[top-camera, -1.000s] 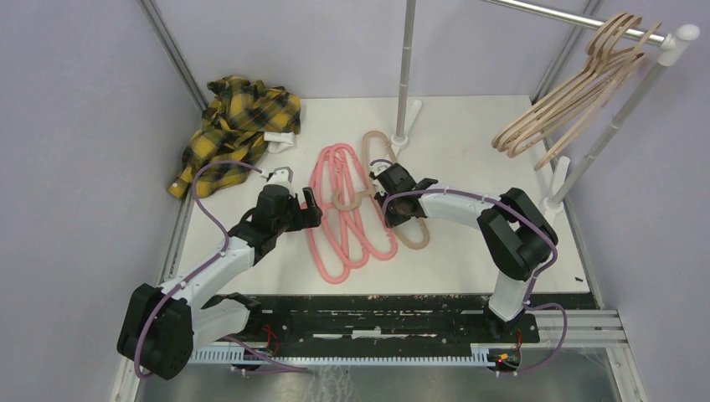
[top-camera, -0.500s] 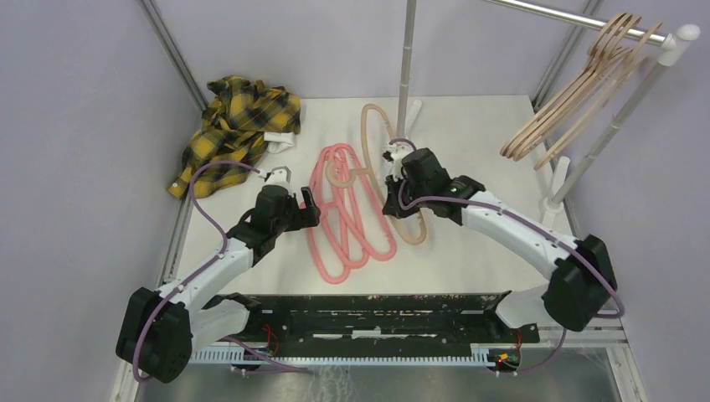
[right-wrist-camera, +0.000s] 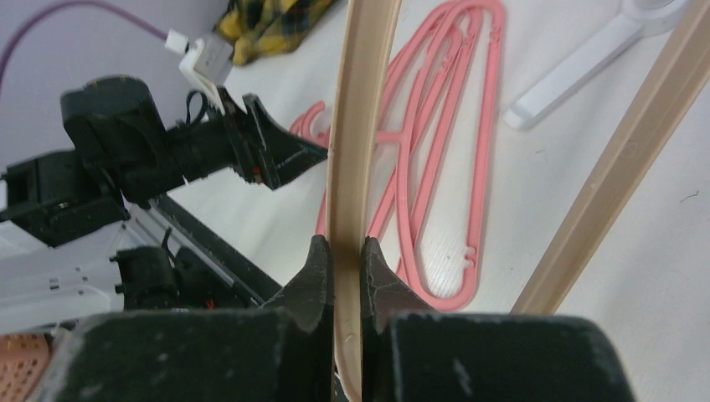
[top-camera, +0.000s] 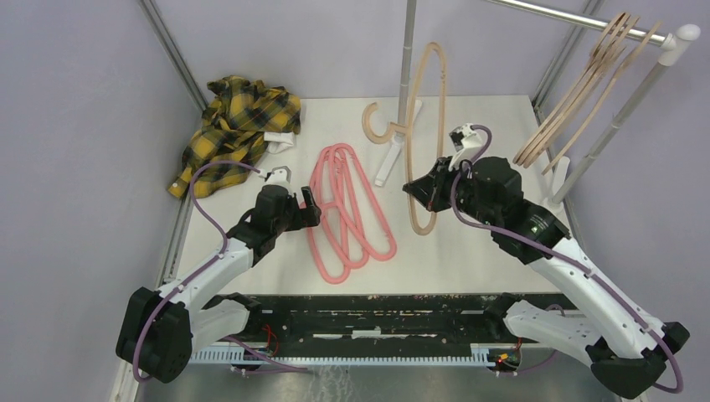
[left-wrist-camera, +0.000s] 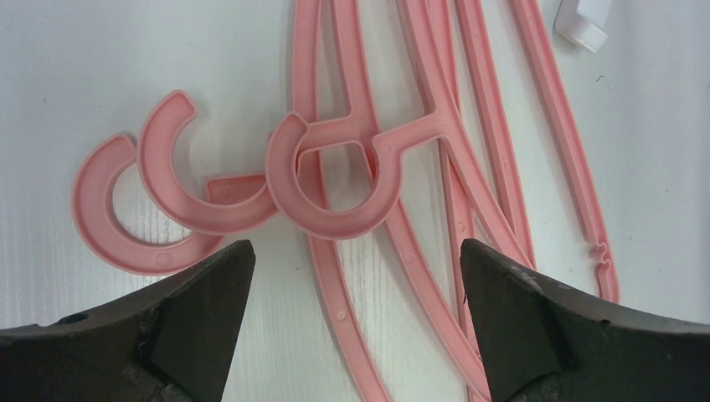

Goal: Organize the hangers

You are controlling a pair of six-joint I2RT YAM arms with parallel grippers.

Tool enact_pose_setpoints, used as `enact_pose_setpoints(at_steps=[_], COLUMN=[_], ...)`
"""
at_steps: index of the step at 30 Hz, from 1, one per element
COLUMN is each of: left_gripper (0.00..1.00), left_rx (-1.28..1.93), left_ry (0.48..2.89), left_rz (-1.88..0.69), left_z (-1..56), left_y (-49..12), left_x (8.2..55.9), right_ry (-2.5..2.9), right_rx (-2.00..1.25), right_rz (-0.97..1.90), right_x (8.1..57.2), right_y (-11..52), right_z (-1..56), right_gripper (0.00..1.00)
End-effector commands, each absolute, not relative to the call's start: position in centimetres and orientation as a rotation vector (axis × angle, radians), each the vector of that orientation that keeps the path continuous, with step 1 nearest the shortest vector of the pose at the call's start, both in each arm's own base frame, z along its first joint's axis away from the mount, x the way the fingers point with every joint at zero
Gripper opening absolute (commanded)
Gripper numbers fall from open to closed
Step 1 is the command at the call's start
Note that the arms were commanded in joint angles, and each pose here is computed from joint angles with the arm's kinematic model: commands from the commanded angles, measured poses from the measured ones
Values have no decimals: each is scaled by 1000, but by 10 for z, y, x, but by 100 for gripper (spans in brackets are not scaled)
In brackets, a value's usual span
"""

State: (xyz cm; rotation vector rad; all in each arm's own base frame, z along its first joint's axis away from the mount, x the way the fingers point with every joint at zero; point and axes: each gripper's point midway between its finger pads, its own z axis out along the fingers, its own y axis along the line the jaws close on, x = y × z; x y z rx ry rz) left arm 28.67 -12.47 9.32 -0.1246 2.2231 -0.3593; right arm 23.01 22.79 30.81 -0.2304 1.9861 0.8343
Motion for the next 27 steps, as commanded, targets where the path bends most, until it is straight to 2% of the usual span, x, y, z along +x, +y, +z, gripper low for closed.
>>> enact_pose_setpoints(at_steps=[1,7,18,27], left_gripper=[99,99,99,99], left_rx=[-180,-175,-163,-161], left_ry=[2149,2132,2111,2109], left_rz=[-445,-458,-476,-483], left_z=[116,122,129,130], left_y=[-136,-137,-138,-138], left_x=[300,299,298,295], right_ry=[1802,1662,1435,1359], right_rx=[-12,211,361,546], right_rz=[812,691,670,736], right_x=[251,289,348,393], right_y=[209,188,190,161], right_z=[362,391,464,463], right_gripper=[1,1,1,2])
